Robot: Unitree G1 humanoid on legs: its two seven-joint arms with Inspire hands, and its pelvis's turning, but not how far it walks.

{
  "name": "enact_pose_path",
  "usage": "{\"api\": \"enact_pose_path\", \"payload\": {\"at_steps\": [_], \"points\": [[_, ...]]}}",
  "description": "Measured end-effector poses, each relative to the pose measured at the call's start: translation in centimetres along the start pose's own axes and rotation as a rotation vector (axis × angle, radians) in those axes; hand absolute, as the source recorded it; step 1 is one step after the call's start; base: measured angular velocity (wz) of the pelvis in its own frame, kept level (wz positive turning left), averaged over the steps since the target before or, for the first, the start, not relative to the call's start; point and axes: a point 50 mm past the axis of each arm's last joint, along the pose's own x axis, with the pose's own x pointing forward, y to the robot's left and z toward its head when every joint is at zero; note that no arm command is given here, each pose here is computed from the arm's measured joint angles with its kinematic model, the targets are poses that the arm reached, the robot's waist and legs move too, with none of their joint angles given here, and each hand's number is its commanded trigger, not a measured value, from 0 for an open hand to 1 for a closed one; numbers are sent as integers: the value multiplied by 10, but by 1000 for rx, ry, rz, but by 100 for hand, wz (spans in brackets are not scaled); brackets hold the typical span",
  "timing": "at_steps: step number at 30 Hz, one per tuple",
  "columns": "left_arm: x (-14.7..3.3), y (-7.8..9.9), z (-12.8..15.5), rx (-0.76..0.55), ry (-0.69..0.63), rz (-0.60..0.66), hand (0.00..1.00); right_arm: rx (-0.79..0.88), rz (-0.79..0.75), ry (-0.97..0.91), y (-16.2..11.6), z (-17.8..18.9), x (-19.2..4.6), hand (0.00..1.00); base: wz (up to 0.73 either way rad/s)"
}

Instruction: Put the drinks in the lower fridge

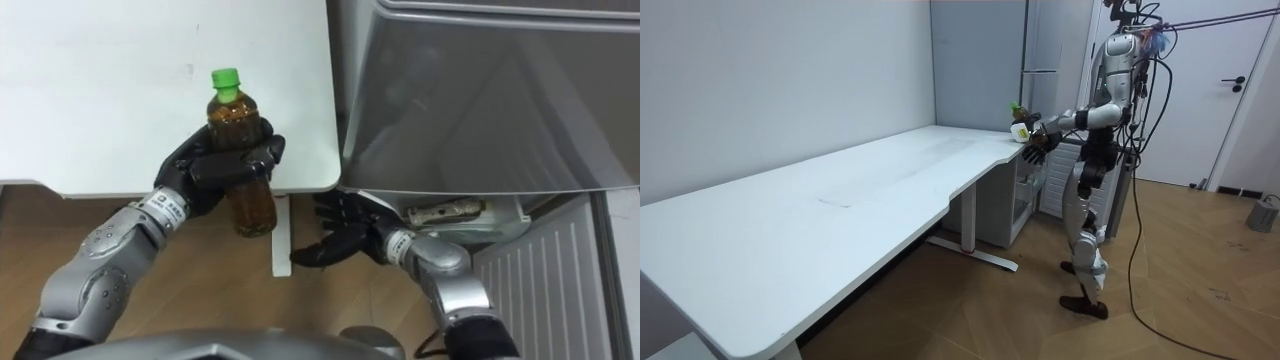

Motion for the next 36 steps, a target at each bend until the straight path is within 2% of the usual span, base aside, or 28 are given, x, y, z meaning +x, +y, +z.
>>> {"api": "enact_pose_path", "payload": {"at_steps": [10,19,24,28,36], "points": [[-1,-4,-6,119,53,-46,100,14,146,61,9,-14,-1,0,0],[2,-15,-8,133,51,-124,100,-10,295,85,29,-16,6,0,-1],[4,-22,-11,141,60,-153,100,40,328,31,33,-11,6,0,0],[9,-30,-11,221,76,-204,100,79,353,9,37,-11,8,0,2],[10,-40,-17,228,99,-267,100,147,374,15,38,-19,6,0,0]]}}
